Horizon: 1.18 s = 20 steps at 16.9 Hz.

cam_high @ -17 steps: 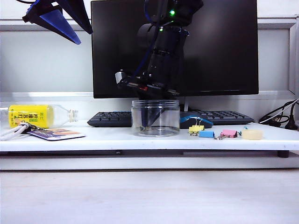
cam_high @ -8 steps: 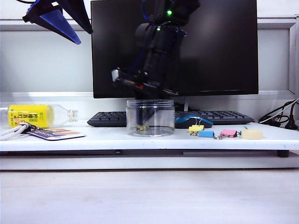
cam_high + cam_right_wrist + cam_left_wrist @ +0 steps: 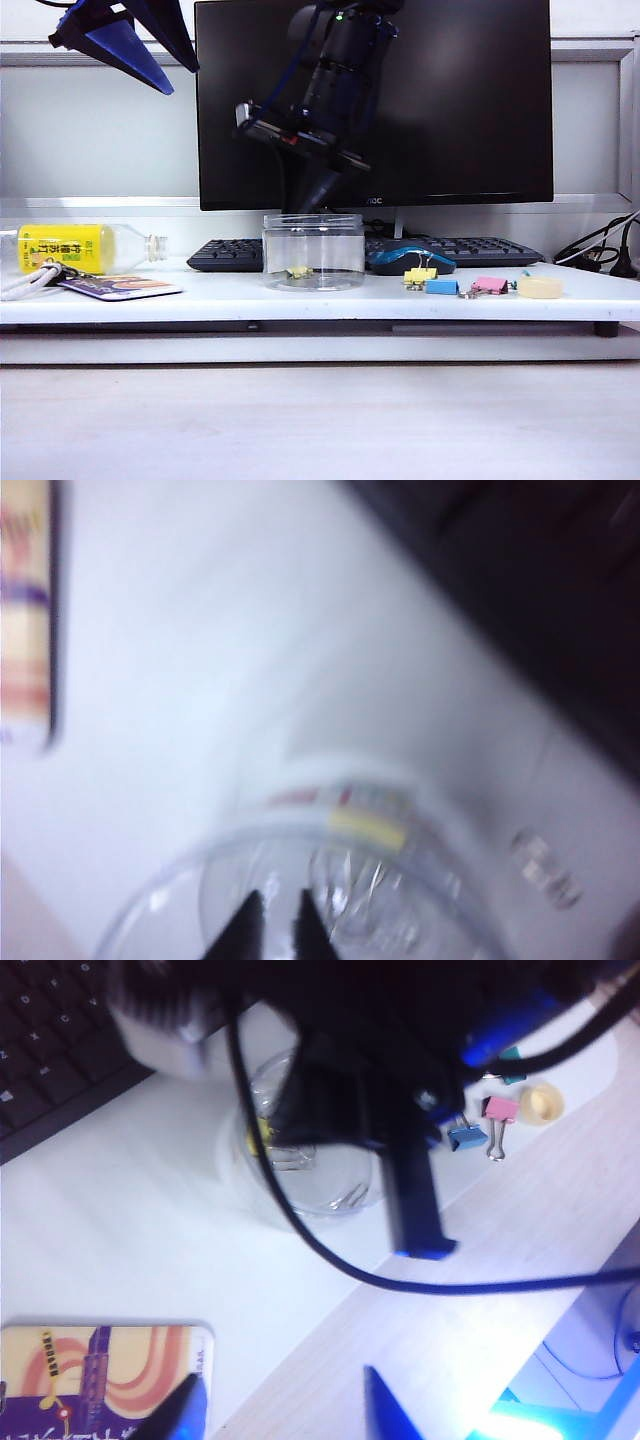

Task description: Take the clips out of the round transparent plastic box and place them on the table.

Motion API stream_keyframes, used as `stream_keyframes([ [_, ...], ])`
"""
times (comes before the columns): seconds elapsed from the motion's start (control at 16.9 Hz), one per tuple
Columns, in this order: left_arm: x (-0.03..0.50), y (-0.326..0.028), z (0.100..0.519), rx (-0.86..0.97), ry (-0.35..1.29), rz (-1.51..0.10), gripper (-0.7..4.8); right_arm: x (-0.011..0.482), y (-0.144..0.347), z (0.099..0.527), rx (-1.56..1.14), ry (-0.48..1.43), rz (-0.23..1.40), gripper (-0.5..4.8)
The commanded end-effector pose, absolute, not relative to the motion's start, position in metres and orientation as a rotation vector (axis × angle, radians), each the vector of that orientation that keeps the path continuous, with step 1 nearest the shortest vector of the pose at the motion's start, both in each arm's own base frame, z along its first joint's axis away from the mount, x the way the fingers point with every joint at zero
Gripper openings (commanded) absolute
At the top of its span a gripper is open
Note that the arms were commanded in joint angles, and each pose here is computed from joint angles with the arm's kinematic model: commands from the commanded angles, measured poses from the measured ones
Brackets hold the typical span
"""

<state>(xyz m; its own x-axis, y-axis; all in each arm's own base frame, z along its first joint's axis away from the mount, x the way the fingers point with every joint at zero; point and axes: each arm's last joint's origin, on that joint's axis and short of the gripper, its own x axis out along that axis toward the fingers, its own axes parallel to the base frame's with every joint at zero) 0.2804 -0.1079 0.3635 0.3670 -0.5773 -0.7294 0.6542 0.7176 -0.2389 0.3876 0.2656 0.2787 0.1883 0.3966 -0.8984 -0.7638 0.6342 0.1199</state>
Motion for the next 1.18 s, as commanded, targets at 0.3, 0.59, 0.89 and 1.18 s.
stream_keyframes([
  [0.3, 0.278, -0.107, 0.365, 0.103, 0.89, -0.803, 2.1, 0.381, 0.262, 0.276, -0.397, 1.191, 0.847, 1.09],
  [0.59, 0.278, -0.107, 0.365, 0.101, 0.89, -0.806, 2.1, 0.387, 0.264, 0.261, -0.413, 1.223, 0.821, 1.54],
  [0.89, 0.277, -0.108, 0.366, 0.089, 0.891, -0.827, 2.1, 0.393, 0.266, 0.246, -0.422, 1.243, 0.804, 1.54],
  [1.18, 0.277, -0.108, 0.366, 0.091, 0.889, -0.828, 2.1, 0.399, 0.262, 0.24, -0.426, 1.253, 0.75, 1.54],
])
